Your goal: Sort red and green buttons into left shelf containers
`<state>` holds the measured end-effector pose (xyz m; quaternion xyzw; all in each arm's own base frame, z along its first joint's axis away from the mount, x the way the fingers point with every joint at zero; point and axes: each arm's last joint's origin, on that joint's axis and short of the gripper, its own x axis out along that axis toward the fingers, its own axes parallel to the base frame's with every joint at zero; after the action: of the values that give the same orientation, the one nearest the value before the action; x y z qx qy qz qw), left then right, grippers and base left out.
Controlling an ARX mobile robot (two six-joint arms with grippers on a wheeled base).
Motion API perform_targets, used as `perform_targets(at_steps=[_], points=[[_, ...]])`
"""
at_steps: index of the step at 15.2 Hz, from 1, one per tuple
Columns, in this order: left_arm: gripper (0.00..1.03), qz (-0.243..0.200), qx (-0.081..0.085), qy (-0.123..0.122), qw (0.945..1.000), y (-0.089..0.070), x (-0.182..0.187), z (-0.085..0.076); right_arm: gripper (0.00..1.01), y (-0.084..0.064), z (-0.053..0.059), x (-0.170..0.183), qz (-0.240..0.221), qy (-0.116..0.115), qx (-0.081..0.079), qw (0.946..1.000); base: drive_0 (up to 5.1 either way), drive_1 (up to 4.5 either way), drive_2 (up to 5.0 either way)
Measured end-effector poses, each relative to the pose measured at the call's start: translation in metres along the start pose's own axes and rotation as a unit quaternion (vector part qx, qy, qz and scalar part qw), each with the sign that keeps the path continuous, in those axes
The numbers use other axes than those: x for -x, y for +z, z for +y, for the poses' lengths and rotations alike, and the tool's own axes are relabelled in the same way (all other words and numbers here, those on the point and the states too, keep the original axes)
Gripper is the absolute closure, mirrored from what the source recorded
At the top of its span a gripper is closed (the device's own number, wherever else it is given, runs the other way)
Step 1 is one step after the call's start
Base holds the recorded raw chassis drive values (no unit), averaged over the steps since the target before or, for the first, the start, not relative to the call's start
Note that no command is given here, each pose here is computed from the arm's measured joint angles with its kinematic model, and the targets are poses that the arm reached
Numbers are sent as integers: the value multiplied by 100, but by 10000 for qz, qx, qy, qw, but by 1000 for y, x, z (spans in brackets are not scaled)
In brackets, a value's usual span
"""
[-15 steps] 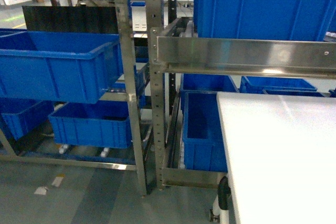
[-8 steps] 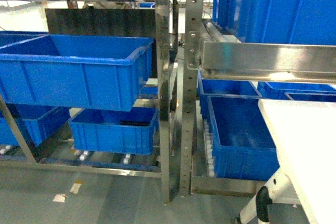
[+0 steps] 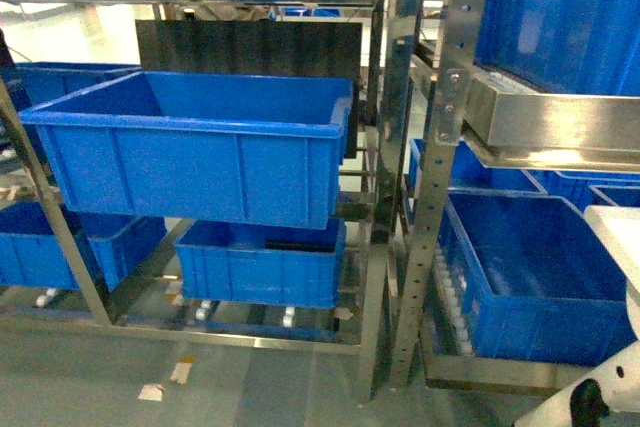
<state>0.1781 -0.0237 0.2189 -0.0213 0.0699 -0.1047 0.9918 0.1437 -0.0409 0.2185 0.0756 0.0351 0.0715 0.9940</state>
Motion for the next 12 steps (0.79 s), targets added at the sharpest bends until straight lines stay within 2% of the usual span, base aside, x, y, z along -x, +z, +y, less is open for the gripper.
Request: perform_targets(at_steps=[4,12], points=[[75,-2,0,0,10000,0,0,0,73,0,0,0,-3,0,2,10000,-448,408,60],[75,-9,-1,0,10000,0,0,0,73,0,0,0,-4,-1,4,10000,-368,480,-88]])
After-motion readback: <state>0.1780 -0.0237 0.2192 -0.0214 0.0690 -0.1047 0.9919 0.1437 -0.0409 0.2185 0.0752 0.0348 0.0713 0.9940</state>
